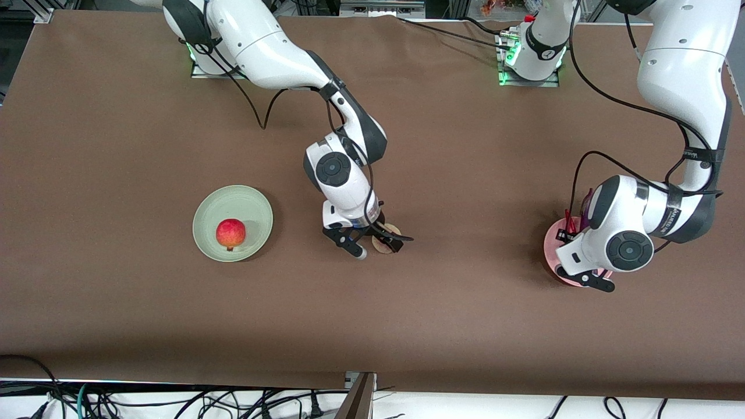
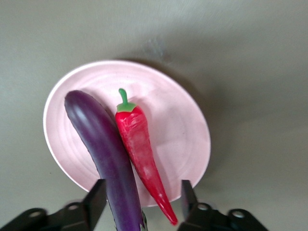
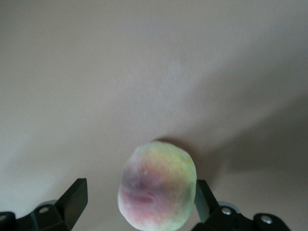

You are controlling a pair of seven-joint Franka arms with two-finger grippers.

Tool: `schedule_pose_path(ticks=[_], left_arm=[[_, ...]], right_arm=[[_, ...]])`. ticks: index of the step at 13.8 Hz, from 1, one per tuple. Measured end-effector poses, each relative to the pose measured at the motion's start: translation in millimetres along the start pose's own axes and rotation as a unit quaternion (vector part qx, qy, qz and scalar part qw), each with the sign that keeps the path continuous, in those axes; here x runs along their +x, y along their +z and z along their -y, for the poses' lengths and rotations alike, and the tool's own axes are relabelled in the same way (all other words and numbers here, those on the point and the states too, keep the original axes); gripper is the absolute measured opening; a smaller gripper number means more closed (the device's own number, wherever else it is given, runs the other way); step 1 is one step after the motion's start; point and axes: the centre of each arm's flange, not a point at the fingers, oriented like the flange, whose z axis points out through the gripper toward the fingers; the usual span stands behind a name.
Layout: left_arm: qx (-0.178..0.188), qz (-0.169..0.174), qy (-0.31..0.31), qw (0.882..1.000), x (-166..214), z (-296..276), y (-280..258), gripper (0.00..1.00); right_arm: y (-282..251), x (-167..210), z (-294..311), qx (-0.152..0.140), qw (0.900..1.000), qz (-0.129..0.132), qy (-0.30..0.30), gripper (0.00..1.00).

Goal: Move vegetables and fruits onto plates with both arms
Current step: 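Place the chili on the pink plate while the right gripper grasps peach, then lower the peach onto the green plate and open the right gripper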

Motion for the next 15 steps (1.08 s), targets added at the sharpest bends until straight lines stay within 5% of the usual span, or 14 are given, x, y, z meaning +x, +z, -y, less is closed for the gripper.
schedule_pose_path(ticks=[2,5,11,15], left_arm=[[-0.008,-0.032,-0.01,0.999,-7,1,-42,0.99],[-0.004,-0.076,-0.02,0.997,-40,-3,-132,1.0],[-0.002,-0.127,-0.067,0.99,-160,5,-298,1.0],[-0.037,-0.142,-0.115,0.982,-181,37,-278,1.0]], right_arm=[[16,-19,-3,-0.003,1.0,0.002,-0.007,0.99],[18,-18,-3,-0.002,1.0,-0.001,-0.009,0.74],[12,6,-7,-0.012,1.0,-0.005,-0.018,0.74],[-29,42,-11,-0.068,0.994,0.027,-0.087,0.74]])
